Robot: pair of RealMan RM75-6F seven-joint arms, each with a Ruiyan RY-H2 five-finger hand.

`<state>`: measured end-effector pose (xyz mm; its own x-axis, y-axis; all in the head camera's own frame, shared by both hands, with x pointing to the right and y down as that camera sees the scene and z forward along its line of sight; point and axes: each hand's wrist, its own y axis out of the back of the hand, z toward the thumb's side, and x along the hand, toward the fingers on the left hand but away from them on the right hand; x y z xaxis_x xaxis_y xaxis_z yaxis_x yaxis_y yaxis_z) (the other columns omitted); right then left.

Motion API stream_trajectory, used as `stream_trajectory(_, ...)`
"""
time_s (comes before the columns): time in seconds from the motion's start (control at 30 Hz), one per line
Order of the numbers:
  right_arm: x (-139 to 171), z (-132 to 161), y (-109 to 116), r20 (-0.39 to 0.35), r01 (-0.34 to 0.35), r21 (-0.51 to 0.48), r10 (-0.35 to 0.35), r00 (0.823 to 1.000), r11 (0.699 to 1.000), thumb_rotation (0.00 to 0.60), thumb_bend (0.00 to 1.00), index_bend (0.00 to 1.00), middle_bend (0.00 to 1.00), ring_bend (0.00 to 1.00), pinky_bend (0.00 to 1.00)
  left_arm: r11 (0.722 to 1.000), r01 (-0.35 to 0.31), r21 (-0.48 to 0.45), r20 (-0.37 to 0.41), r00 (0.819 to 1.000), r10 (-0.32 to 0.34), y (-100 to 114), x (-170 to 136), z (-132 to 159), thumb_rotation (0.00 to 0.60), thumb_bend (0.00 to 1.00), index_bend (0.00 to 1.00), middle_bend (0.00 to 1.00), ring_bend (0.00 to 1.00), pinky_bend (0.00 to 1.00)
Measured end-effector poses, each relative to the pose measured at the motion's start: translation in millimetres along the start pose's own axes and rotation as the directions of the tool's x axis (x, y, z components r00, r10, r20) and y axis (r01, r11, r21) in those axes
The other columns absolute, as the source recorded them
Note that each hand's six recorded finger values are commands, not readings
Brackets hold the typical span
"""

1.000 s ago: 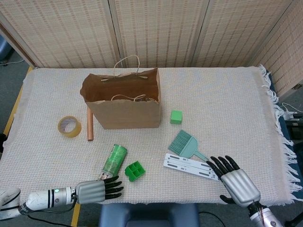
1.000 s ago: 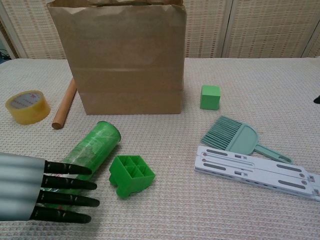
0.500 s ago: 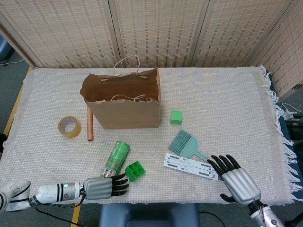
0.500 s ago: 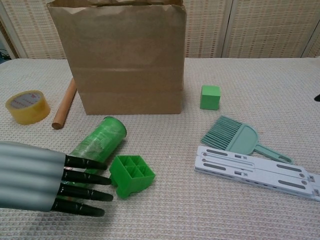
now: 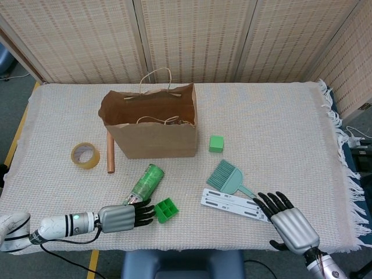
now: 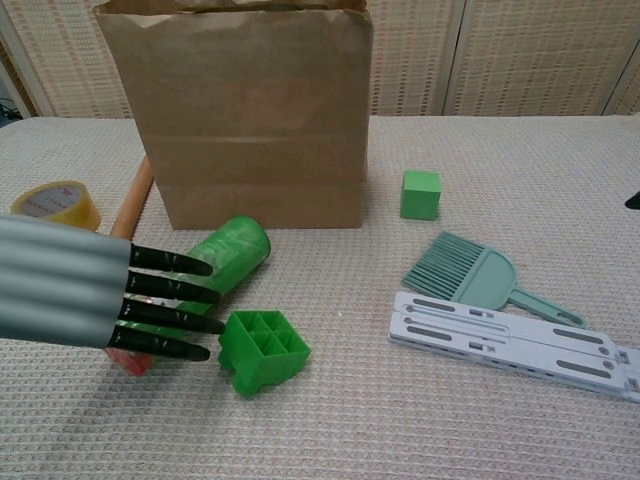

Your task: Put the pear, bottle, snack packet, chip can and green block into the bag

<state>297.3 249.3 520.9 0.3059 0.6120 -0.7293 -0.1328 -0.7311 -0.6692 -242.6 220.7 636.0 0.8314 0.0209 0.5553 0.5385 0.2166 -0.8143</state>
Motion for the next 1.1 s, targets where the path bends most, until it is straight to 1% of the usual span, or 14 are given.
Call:
stream_trajectory(0.1, 0, 0, 1, 0.002, 0.002, -0.003, -0.002, 1.0, 1.0, 0.6, 0.06, 0.0, 0.0, 0.0, 0.0, 1.0, -0.006, 0.023, -0.004, 1.0, 0.006, 3, 2, -5, 0.6, 0.35, 0.0, 0.0, 0.0, 0.09)
stream_trajectory(0.27, 0, -2, 0, 0.002, -0.002, -0.002, 0.002, 1.0, 1.0, 0.6, 0.06, 0.0, 0.0, 0.0, 0.0, 0.999, 0.016, 0.038, -0.025, 1.0, -0.015, -1, 1, -15, 0.6, 0.35, 0.0, 0.0, 0.0, 0.09)
stream_trajectory(0.4, -2, -2, 0, 0.003, -0.003, -0.003, 0.003, 1.0, 1.0, 0.6, 0.06, 0.0, 0.0, 0.0, 0.0, 0.999, 0.004, 0.047, -0.024, 1.0, -0.003, 1, 5, -17, 0.6, 0.35, 0.0, 0.0, 0.0, 0.08)
stream_trajectory(0.53, -2, -1, 0, 0.001, -0.004, -0.002, 0.004, 1.0, 1.0, 0.6, 0.06, 0.0, 0.0, 0.0, 0.0, 0.999, -0.008, 0.053, -0.025, 1.0, 0.01, 3, 16, -18, 0.6, 0.35, 0.0, 0.0, 0.0, 0.08)
stream_trajectory(0.67, -1, -1, 0, 0.001, -0.005, 0.0, 0.005, 1.0, 1.0, 0.6, 0.06, 0.0, 0.0, 0.0, 0.0, 0.997, -0.005, 0.072, -0.03, 1.0, 0.007, 1, 29, -25, 0.6, 0.35, 0.0, 0.0, 0.0, 0.08)
stream_trajectory(0.83, -2, -1, 1, 0.001, -0.003, -0.002, 0.003, 1.0, 1.0, 0.6, 0.06, 0.0, 0.0, 0.0, 0.0, 0.996, 0.028, 0.088, -0.045, 0.999, -0.024, -7, 42, -37, 0.6, 0.35, 0.0, 0.0, 0.0, 0.08)
stream_trajectory(0.93, -2, -2, 1, 0.002, -0.004, -0.004, 0.004, 1.0, 1.0, 0.6, 0.06, 0.0, 0.0, 0.0, 0.0, 0.994, 0.046, 0.094, -0.04, 0.998, -0.043, -13, 47, -36, 0.6, 0.35, 0.0, 0.0, 0.0, 0.08)
stream_trajectory(1.1, -3, -3, 0, 0.003, -0.013, -0.001, 0.013, 1.0, 1.0, 0.6, 0.06, 0.0, 0.0, 0.0, 0.0, 0.993, 0.05, 0.103, -0.038, 0.998, -0.046, -18, 51, -35, 0.6, 0.35, 0.0, 0.0, 0.0, 0.08)
